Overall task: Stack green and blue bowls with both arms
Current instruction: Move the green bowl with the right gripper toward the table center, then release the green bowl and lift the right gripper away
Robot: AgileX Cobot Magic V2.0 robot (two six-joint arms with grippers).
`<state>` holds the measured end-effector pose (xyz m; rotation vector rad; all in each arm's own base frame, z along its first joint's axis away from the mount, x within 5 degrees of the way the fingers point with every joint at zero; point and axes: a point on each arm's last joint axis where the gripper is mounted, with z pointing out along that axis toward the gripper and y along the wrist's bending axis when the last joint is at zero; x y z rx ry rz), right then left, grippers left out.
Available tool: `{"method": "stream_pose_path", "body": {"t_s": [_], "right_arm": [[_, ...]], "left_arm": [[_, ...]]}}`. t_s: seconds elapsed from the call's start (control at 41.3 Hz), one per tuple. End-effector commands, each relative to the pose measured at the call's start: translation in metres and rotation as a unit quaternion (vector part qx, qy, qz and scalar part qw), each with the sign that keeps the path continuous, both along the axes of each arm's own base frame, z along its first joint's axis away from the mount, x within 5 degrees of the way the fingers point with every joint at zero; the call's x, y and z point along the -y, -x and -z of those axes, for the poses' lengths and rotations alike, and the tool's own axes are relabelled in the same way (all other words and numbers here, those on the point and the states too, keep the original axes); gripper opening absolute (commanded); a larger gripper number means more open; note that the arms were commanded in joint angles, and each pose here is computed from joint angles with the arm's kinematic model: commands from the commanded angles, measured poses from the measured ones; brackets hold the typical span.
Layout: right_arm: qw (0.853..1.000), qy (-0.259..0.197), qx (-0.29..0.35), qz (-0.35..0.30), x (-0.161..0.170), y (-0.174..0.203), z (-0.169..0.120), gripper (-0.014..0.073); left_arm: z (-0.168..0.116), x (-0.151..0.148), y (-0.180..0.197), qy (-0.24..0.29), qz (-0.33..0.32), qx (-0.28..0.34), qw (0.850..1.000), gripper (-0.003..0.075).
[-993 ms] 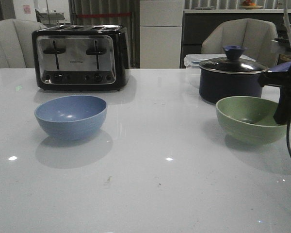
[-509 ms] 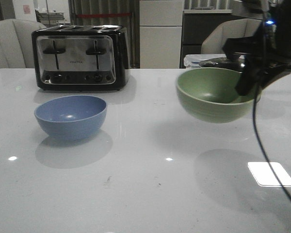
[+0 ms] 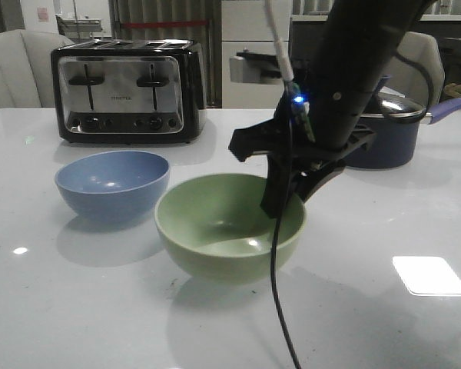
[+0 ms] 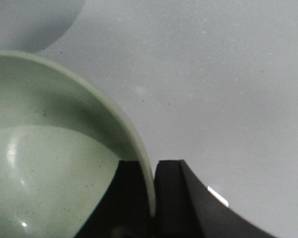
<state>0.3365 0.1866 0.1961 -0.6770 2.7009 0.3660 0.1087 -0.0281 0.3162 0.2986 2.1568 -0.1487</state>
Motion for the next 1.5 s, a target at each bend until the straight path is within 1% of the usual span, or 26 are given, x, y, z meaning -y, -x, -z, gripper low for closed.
{"method": "stream_pose_path", "body": {"t_s": [0.0, 0.024, 0.097, 0.17, 0.218, 0.291, 0.436, 0.581, 0.751, 0.775, 0.823, 0.969, 1.066, 1.187, 1.283, 1.477], "right_arm": [[0.998, -0.027, 0.051, 0.007, -0.003, -0.007, -0.021, 0.0089], [0.998, -0.027, 0.050, 0.008, -0.003, -0.007, -0.020, 0.0100], [0.998, -0.026, 0.051, 0.008, -0.003, -0.008, -0.019, 0.0174], [0.998, -0.028, 0.056, 0.009, -0.004, -0.009, -0.020, 0.0295], [0.998, -0.029, 0.060, 0.010, -0.004, -0.010, -0.020, 0.0355], [0.997, -0.031, 0.066, 0.011, -0.004, -0.010, -0.022, 0.0407], [0.996, -0.036, 0.081, 0.005, -0.002, -0.006, -0.036, 0.0408], [0.990, -0.057, 0.131, 0.009, 0.009, 0.014, -0.068, 0.0408], [0.978, -0.072, 0.196, -0.006, 0.033, 0.059, -0.107, 0.0372], [0.977, -0.072, 0.199, -0.009, 0.035, 0.064, -0.108, 0.0367], [0.973, -0.078, 0.219, -0.013, 0.044, 0.081, -0.121, 0.0358], [0.963, -0.095, 0.251, -0.017, 0.065, 0.124, -0.142, 0.0358], [0.958, -0.103, 0.265, -0.020, 0.078, 0.152, -0.148, 0.0358], [0.955, -0.109, 0.275, -0.025, 0.091, 0.181, -0.149, 0.0358], [0.954, -0.112, 0.277, -0.030, 0.101, 0.202, -0.146, 0.0358], [0.953, -0.114, 0.278, -0.035, 0.115, 0.230, -0.133, 0.0358]], "left_arm": [[-0.014, 0.002, -0.004, 0.016, 0.003, 0.046, 0.999, 0.0527], [-0.014, 0.002, -0.004, 0.016, 0.003, 0.046, 0.999, 0.0527], [-0.014, 0.002, -0.004, 0.016, 0.003, 0.046, 0.999, 0.0527], [-0.014, 0.002, -0.004, 0.016, 0.003, 0.046, 0.999, 0.0527], [-0.014, 0.002, -0.004, 0.016, 0.003, 0.046, 0.999, 0.0527], [-0.014, 0.002, -0.004, 0.016, 0.003, 0.046, 0.999, 0.0527], [-0.014, 0.002, -0.004, 0.016, 0.003, 0.046, 0.999, 0.0527], [-0.014, 0.002, -0.004, 0.016, 0.003, 0.046, 0.999, 0.0527], [-0.014, 0.002, -0.004, 0.016, 0.003, 0.046, 0.999, 0.0527], [-0.014, 0.002, -0.004, 0.016, 0.003, 0.046, 0.999, 0.0527], [-0.014, 0.002, -0.004, 0.016, 0.003, 0.046, 0.999, 0.0527], [-0.014, 0.002, -0.004, 0.016, 0.003, 0.046, 0.999, 0.0527], [-0.014, 0.002, -0.004, 0.016, 0.003, 0.046, 0.999, 0.0527], [-0.014, 0.002, -0.004, 0.016, 0.003, 0.046, 0.999, 0.0527], [-0.014, 0.002, -0.004, 0.016, 0.003, 0.046, 0.999, 0.0527], [-0.016, 0.002, -0.006, 0.019, 0.002, 0.061, 0.998, 0.0527]]}}
